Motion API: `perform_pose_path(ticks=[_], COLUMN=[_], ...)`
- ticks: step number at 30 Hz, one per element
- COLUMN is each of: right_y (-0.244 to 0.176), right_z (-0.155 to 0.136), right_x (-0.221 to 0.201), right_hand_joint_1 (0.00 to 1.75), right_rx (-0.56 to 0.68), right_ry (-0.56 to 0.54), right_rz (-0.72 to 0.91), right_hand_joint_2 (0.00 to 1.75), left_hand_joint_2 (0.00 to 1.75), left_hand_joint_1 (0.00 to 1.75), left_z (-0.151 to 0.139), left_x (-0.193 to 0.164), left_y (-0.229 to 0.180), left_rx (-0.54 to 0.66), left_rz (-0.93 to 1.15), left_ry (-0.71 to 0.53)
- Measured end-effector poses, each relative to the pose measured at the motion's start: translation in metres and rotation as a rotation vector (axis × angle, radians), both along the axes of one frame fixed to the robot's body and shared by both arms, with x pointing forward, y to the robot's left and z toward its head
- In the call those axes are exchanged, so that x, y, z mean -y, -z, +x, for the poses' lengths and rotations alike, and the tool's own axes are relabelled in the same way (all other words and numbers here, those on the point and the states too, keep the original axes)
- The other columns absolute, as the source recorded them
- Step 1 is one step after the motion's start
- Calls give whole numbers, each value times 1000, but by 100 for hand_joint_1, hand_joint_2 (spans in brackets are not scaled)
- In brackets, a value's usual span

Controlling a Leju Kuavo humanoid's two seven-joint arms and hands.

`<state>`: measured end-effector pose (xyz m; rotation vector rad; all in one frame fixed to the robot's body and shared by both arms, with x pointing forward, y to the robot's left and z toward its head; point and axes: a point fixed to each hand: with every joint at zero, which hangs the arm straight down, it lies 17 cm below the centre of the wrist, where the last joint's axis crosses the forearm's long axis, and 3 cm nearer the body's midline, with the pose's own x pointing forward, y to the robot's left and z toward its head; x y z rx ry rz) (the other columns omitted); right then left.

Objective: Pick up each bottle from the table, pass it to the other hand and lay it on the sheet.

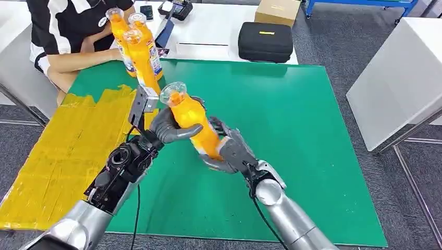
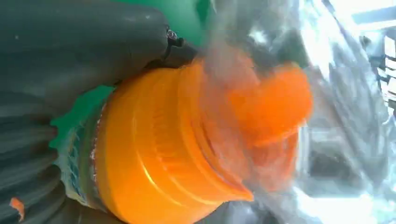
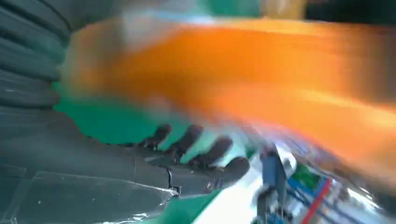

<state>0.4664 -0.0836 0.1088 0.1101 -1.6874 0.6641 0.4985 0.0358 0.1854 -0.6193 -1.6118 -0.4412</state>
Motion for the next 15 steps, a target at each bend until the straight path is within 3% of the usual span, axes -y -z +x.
perform_pose_path(ticks=[6, 15], right_y=[-22, -55], right_z=[-5, -21], right_x=[20, 53], right_hand_joint_1=[0, 0], right_rx=[42, 127], right_ry=[45, 132], right_rz=[26, 84], right_hand_joint_2=[175, 175], left_hand_joint_2=[175, 175], left_hand_joint_1=[175, 175], left_z=[23, 51], left_x=[-37, -89], left_y=[15, 22], left_rx=[108, 406], left_rz=[220, 711], left_ry=[-151, -330])
